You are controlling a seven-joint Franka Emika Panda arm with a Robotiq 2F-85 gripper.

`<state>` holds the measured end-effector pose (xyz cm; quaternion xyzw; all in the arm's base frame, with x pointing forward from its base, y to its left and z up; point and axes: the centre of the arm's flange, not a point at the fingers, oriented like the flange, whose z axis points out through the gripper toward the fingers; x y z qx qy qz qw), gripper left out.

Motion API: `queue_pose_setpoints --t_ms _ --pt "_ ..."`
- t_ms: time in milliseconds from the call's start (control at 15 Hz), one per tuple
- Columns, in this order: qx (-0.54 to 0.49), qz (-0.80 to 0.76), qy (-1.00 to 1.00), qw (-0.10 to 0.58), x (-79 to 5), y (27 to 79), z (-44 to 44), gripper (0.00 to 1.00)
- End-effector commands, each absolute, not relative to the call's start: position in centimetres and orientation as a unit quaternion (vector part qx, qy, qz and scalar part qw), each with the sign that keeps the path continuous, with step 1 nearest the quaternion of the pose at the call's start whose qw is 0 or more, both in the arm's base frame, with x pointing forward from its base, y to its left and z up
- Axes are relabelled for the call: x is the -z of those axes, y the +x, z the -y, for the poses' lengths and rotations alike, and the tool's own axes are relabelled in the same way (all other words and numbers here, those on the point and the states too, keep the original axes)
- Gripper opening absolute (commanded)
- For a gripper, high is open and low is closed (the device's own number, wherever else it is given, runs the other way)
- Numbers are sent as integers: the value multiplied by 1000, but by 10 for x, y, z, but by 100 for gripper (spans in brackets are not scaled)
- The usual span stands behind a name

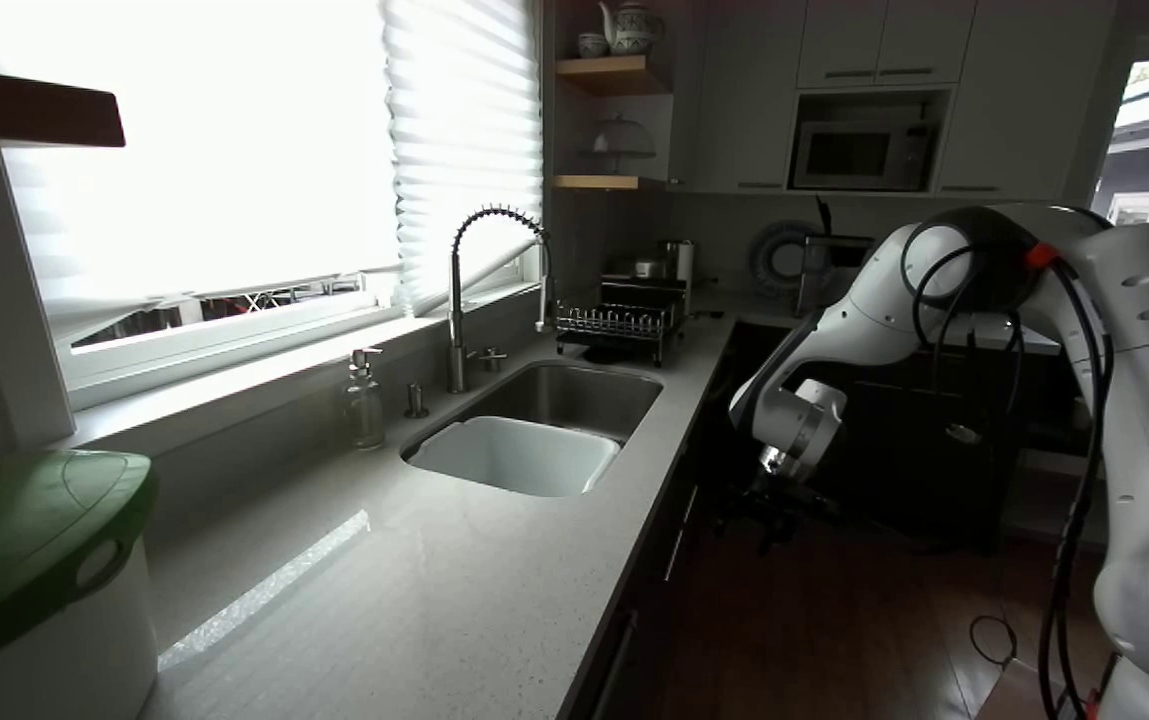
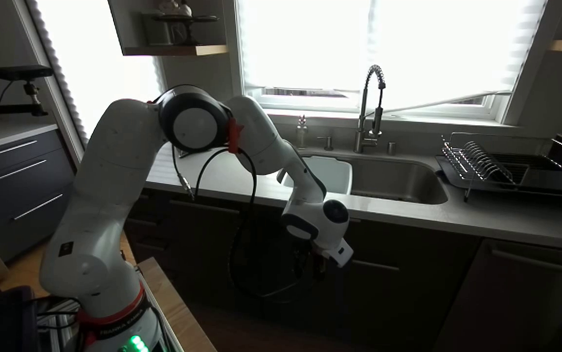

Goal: Open the middle kitchen sink cabinet door

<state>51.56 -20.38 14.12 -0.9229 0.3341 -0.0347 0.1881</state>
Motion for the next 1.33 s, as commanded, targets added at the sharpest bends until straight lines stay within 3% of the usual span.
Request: queue_pose_setpoints --t_ms 0,467,1267 --pt "20 -329 -922 204 -135 522 202 100" --pt "28 -339 -905 255 -98 568 198 100" --pt "59 -392 -869 297 -29 600 222 100"
